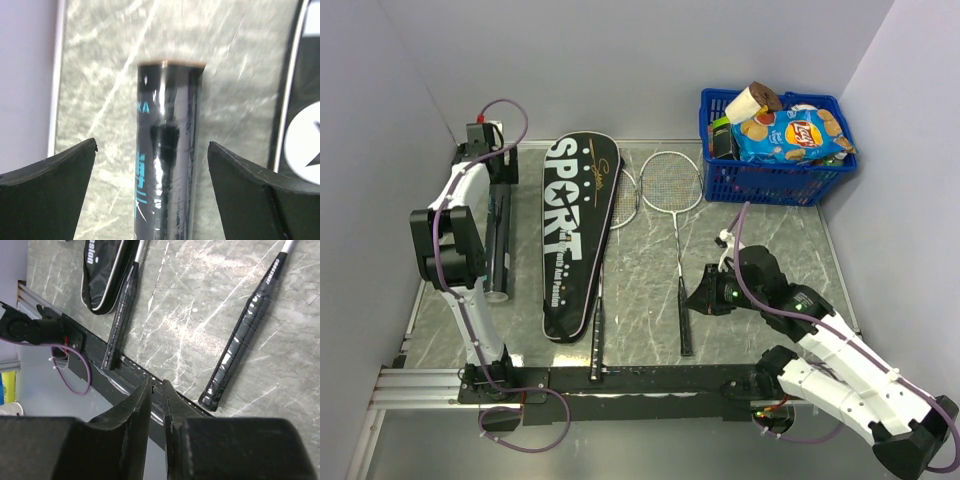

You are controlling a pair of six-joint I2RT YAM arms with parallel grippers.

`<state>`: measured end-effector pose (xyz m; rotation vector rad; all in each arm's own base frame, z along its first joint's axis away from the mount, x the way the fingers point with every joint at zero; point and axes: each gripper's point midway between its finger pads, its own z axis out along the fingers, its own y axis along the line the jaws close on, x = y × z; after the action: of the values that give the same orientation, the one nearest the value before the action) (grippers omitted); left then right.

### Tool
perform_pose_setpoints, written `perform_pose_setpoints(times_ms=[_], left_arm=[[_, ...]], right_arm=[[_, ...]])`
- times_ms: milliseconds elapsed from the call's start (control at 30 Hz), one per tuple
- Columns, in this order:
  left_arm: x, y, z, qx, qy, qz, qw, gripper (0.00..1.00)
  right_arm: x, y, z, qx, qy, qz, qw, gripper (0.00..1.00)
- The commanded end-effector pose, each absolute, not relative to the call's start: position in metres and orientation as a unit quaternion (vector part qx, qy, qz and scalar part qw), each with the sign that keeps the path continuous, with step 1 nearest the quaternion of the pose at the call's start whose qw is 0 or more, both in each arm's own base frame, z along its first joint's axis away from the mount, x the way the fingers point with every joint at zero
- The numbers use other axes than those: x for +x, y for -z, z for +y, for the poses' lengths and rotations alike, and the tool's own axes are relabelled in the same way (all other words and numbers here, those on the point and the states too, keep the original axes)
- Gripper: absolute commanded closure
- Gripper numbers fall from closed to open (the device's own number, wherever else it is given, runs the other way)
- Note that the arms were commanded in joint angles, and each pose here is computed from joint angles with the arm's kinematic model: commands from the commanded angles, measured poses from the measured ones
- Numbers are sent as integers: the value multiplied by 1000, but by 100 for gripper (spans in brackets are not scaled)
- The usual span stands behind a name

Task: Pack up the badminton gear

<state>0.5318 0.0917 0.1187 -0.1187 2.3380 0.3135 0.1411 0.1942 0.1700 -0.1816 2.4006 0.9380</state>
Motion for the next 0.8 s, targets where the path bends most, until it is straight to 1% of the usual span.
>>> perform_pose_setpoints(times_ms=[0,67,100,133,167,200,233,267,333,367,400,467,500,567,600,633,667,733,767], left_arm=[[546,-214,91,-65,-125,867,477,4],[542,-238,80,-60,-125,856,497,4],[536,-262,68,-46,-109,848,517,4],[532,-271,58,-37,-103,845,524,4],[527,-280,37,-20,-92,843,529,4],[516,-303,18,-4,-86,832,548,4],[508,-303,3,9,-85,834,545,4],[495,-316,-32,34,-74,827,555,4],[474,-307,-62,50,-73,841,534,4],[459,-308,-96,74,-55,841,533,4],[444,-291,-111,67,-40,858,508,4],[418,-280,-148,87,-7,866,492,4],[405,-258,-159,84,12,879,469,4],[381,-248,-187,102,58,880,461,4],[367,-219,-192,102,67,891,436,4],[363,-215,-201,103,84,888,440,4],[350,-206,-211,114,105,892,425,4],[334,-178,-209,105,100,909,390,3],[329,-171,-210,104,91,913,385,3]], right_arm=[[141,-171,199,-69,-359,889,274,76],[142,-170,202,-72,-361,890,269,75],[144,-171,203,-73,-360,890,271,73],[147,-171,204,-75,-355,892,269,72],[150,-172,204,-80,-350,893,273,70],[152,-171,204,-80,-343,895,272,70],[156,-170,205,-81,-336,898,271,69],[161,-168,203,-81,-323,901,279,68],[168,-167,203,-80,-313,904,280,65],[171,-166,203,-79,-309,905,283,60],[173,-166,203,-78,-307,905,285,57],[179,-163,203,-71,-299,908,285,53],[182,-160,202,-66,-290,912,284,52],[185,-159,201,-59,-287,913,285,52],[186,-155,200,-54,-283,914,284,52],[185,-154,200,-49,-285,914,283,52],[187,-154,201,-48,-287,913,287,52],[187,-148,199,-39,-282,915,285,52],[187,-147,198,-35,-279,916,285,52]])
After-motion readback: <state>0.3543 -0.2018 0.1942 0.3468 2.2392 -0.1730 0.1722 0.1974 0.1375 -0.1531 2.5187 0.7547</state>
